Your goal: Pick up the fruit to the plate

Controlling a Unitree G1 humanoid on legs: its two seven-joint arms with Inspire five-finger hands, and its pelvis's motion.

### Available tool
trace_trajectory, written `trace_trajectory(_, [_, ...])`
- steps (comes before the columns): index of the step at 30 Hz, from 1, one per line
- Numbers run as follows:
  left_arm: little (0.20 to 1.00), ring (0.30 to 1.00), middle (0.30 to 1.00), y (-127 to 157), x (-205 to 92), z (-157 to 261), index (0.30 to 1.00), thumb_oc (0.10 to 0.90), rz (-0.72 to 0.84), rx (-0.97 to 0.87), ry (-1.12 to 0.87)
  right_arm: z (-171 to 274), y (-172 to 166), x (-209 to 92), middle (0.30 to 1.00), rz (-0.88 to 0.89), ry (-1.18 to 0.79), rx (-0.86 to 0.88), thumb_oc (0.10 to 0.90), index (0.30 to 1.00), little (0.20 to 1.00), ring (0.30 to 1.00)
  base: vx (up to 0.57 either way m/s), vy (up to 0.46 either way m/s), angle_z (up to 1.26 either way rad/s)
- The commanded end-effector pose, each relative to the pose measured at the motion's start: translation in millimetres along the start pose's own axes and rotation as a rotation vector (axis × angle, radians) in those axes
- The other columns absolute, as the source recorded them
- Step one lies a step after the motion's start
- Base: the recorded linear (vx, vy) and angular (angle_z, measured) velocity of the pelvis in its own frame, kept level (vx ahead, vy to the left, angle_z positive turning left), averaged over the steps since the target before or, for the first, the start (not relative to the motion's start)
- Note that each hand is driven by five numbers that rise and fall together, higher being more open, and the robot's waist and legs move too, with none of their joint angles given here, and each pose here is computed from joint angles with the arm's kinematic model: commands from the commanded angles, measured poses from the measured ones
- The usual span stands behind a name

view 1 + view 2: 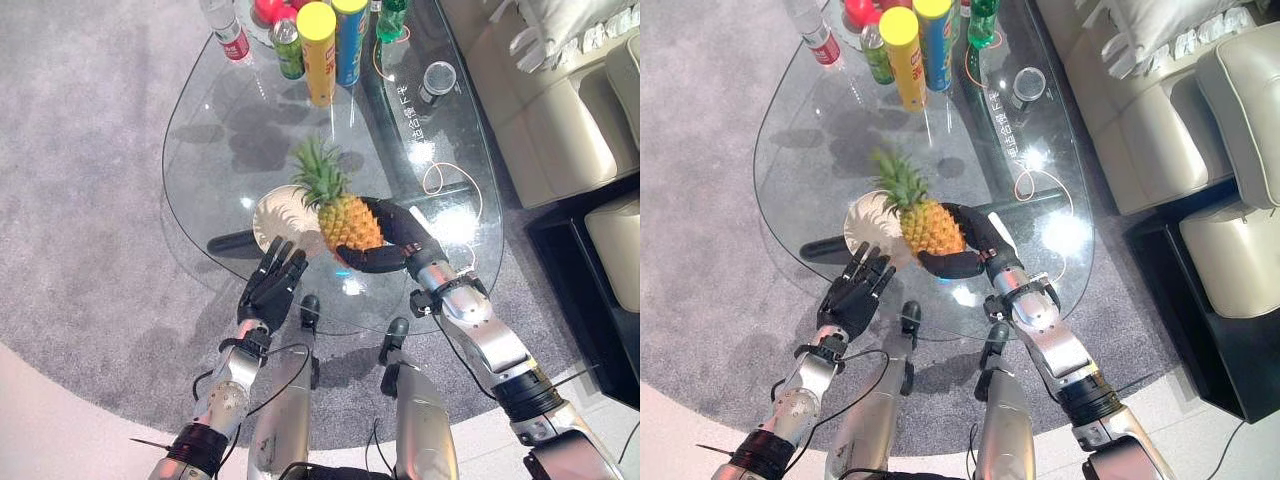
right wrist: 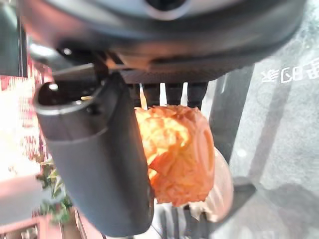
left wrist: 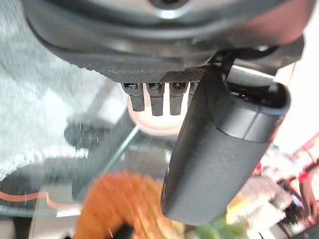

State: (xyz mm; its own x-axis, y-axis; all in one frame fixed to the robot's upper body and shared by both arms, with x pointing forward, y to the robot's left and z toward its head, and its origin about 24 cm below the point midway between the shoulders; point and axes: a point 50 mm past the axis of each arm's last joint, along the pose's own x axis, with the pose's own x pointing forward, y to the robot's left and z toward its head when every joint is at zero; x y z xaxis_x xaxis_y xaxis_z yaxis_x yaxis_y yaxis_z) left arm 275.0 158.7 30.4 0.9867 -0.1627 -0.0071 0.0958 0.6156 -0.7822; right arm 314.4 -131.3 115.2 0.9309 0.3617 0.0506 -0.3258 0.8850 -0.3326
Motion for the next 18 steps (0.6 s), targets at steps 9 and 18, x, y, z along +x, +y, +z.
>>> trace_trajectory(9, [0.900,0.900,0.900,-57,-4,40,0.900,0.800,-0.273,0.093,-0.136,63,19,-12,0.300,0.221,-0.308,-0.167,0.100,0.300,0.200,0.300,0.00,-0.003,0.00])
trace_trajectory(18, [0.900,0.900,0.900,-65,-8,52,0.900,0.800,-0.312,0.101,-0.173,53,32,-19,0.300,0.388,-0.264,-0.227,0.100,0.300,0.200,0.300,0.00,0.000,0.00])
